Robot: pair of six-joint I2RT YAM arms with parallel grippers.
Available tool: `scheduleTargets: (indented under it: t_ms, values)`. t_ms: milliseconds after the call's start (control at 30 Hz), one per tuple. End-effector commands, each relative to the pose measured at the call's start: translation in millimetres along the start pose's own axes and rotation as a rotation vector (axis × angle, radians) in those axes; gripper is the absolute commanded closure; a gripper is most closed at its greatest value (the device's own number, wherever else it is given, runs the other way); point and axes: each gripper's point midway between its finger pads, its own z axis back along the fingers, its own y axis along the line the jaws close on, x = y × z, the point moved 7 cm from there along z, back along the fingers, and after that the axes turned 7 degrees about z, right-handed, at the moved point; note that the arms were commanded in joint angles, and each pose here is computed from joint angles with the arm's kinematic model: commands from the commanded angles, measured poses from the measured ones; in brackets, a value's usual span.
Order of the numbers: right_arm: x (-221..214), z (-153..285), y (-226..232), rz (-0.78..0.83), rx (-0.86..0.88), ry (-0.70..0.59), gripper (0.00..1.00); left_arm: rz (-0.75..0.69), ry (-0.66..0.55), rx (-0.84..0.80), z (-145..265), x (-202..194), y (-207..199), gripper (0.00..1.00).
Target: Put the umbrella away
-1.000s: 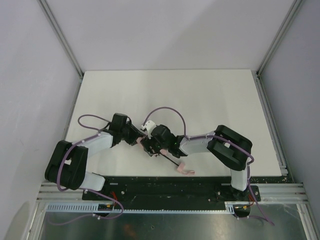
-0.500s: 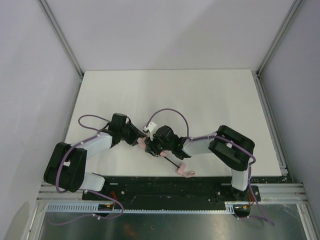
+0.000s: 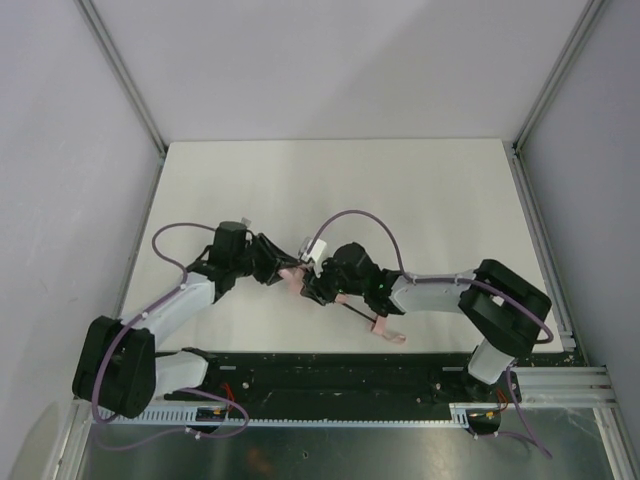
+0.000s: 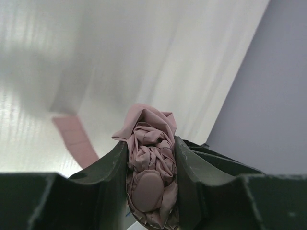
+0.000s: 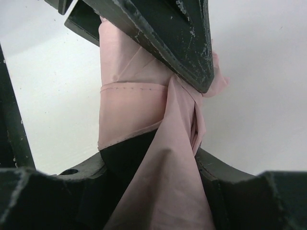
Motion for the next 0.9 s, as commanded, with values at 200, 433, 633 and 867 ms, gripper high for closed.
scheduleTargets:
  t_ms: [200,433,633,867]
  values:
    - [16,50,-33,0.029,-0.094,0.01,1.0,-0.2,-0.112,-0.195,39,13,-51,0.53]
    - [25,73,-43,0.067,-0.171,0.03,1.0,-0.377,-0.163,-0.343,72,10,-72,0.23]
    - [31,81,-42,0.107,-0.161,0.016,1.0,-0.616,-0.222,-0.479,104,-4,-76,0.13]
    - [40,87,-34,0.142,-0.128,-0.02,1.0,-0.722,-0.043,-0.687,116,-35,-81,0.17]
